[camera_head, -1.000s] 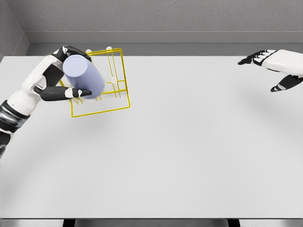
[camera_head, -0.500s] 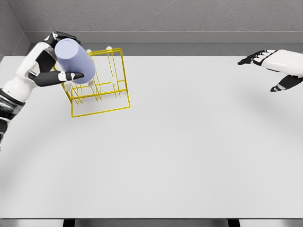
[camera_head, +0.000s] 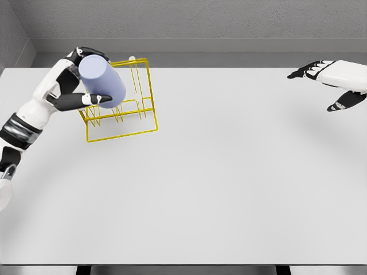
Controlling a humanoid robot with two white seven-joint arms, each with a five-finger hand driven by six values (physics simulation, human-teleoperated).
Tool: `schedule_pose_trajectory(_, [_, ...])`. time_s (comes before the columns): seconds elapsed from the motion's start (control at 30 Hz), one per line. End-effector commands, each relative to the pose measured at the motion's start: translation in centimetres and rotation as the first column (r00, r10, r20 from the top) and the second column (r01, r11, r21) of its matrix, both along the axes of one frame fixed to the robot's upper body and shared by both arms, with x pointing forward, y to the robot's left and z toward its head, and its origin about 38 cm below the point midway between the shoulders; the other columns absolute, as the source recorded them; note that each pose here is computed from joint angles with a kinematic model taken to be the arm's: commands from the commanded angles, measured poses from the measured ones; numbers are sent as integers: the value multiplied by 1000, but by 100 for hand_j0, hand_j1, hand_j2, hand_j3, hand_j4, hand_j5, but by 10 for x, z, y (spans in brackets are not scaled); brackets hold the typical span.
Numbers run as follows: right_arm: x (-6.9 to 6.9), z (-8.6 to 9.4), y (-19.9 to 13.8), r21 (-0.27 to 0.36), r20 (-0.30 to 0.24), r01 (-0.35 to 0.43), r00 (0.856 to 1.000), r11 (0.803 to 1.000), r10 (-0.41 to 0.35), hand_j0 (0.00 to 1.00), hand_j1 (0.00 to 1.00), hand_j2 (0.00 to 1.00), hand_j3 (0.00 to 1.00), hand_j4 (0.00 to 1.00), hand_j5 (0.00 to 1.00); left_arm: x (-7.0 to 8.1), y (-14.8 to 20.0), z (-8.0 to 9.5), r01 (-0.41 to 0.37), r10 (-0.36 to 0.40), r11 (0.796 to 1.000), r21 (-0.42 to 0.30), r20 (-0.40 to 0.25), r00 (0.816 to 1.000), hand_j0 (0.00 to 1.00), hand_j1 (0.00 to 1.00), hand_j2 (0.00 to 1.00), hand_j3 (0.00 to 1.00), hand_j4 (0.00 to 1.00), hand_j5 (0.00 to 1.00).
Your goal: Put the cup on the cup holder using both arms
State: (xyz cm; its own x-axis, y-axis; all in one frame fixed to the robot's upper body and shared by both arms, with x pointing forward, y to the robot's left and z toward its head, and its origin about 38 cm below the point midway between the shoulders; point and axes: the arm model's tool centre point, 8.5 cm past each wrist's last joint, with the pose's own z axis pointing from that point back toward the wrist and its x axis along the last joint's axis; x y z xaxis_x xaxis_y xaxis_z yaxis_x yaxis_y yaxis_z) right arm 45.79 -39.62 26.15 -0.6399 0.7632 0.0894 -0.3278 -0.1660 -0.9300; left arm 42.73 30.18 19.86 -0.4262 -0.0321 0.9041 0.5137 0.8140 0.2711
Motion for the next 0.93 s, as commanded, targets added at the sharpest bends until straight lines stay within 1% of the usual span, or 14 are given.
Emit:
schedule_pose_trajectory(0.0, [0,1,-1,6,1,3,1000,1000,-3,100,100,100,100,100,100,0,2,0,-4,4,1000,-5,-4,1000,40,40,40,40,40,40])
schedule_pose_trajectory(0.03, [0,1,-1,6,1,3,1000,1000,-3,100,100,100,100,100,100,0,1,1,-2,2,1000,-7,-2,1000,41,41,41,41,41,41])
schedule_pose_trajectory(0.13, [0,1,-1,6,1,3,1000,1000,-3,100,100,100,100,100,100,0,0,1,2,-2,1000,-6,1,1000,98,98,98,98,98,98])
schedule_pose_trajectory(0.17, [0,1,-1,6,1,3,1000,1000,-3,100,100,100,100,100,100,0,0,1,2,-2,1000,-6,1,1000,100,100,100,100,100,100])
schedule_pose_trajectory(0.5, [0,1,-1,6,1,3,1000,1000,-3,100,100,100,100,100,100,-1,-2,1,7,-7,1000,-7,3,1000,100,100,100,100,100,100])
schedule_pose_trajectory(0.57, [0,1,-1,6,1,3,1000,1000,-3,100,100,100,100,100,100,-3,-4,2,29,-29,1000,-2,11,1000,100,100,100,100,100,100])
schedule_pose_trajectory(0.63, [0,1,-1,6,1,3,1000,1000,-3,100,100,100,100,100,100,-14,-17,8,169,-171,984,60,38,985,100,100,100,100,100,100])
schedule_pose_trajectory(0.7, [0,1,0,6,1,2,1000,1000,-2,100,100,100,100,100,100,-27,-16,19,234,-246,964,126,90,965,100,100,100,100,100,100])
schedule_pose_trajectory(0.73, [0,1,0,5,0,1,1000,1000,-1,100,100,100,100,100,100,-36,-10,29,242,-264,955,171,119,957,100,100,100,100,100,100])
schedule_pose_trajectory(0.77, [0,0,1,6,0,0,1000,1000,0,100,100,100,100,100,100,-44,-3,42,251,-291,941,228,166,942,100,100,100,100,100,100])
schedule_pose_trajectory(0.8, [0,0,1,7,-2,-1,1000,1000,1,100,100,100,100,100,100,-53,7,44,251,-302,928,275,165,939,100,100,100,100,100,100])
schedule_pose_trajectory(0.83, [1,0,3,9,0,-4,1000,1000,4,100,100,100,100,100,100,-58,16,39,248,-299,920,304,136,944,100,100,100,100,100,100])
schedule_pose_trajectory(0.87, [0,-2,4,8,-4,-6,1000,1000,7,100,100,100,100,100,100,-61,19,33,242,-300,902,356,115,947,100,100,100,100,100,100])
schedule_pose_trajectory(0.9, [0,-2,5,7,-4,-9,1000,1000,9,100,100,100,100,100,100,-61,19,31,239,-302,894,379,115,946,100,100,100,100,100,100])
